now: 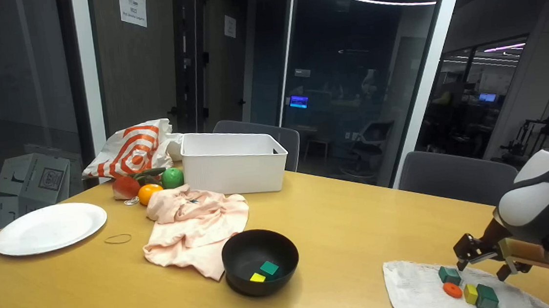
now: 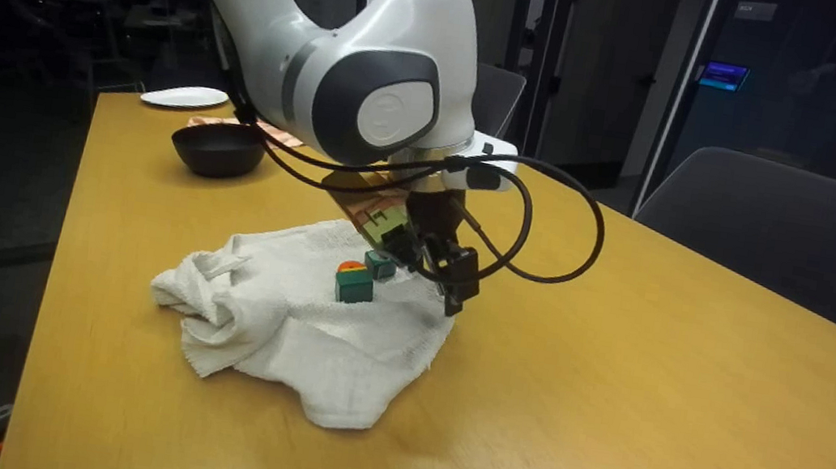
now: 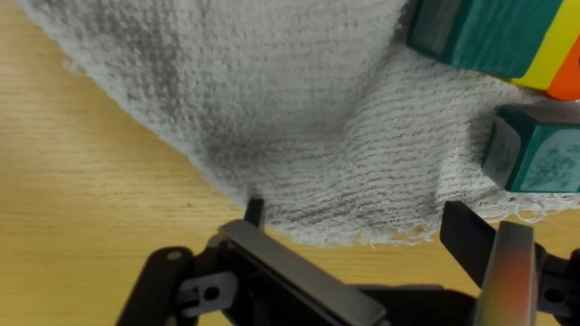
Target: Unfold the white towel on the table
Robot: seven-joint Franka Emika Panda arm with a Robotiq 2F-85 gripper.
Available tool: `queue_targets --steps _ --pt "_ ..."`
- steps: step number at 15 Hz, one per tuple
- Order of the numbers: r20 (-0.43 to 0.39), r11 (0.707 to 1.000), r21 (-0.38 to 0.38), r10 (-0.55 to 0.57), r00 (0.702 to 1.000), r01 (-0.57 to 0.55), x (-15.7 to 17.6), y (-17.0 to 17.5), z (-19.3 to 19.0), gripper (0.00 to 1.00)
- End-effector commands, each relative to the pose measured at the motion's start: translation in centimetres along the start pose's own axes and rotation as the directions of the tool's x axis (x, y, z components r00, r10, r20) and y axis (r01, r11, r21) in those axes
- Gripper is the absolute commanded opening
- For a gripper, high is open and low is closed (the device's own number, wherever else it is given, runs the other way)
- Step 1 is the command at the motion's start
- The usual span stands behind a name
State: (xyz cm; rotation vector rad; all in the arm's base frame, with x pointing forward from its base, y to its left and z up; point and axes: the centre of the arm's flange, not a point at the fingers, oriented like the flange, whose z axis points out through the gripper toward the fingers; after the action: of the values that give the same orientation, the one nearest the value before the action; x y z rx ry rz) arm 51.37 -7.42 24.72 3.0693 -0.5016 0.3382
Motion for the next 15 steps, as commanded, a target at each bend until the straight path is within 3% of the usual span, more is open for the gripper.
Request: queue_targets --steps 1,2,8,11,14,15 --pt "-0.067 0.998 -0.055 -0.024 0.997 0.02 -0.3 -0.3 -0.2 0.75" --pt "-0.073 0.997 -0.066 -0.041 0.997 0.036 -0.3 -0.1 -0.3 0.74" --pt "-0.087 0.995 -0.094 -0.053 0.995 0.045 -0.1 0.4 -0.6 0.27" --pt "-0.046 0.994 -0.096 -0.047 0.998 0.043 -0.2 0.7 -0.4 0.08" --pt "0.014 0.996 -0.084 -0.032 0.999 0.033 -0.5 0.7 -0.1 0.01" --pt "0.01 0.996 -0.084 -0.026 1.0 0.027 -0.4 0.6 -0.2 0.04"
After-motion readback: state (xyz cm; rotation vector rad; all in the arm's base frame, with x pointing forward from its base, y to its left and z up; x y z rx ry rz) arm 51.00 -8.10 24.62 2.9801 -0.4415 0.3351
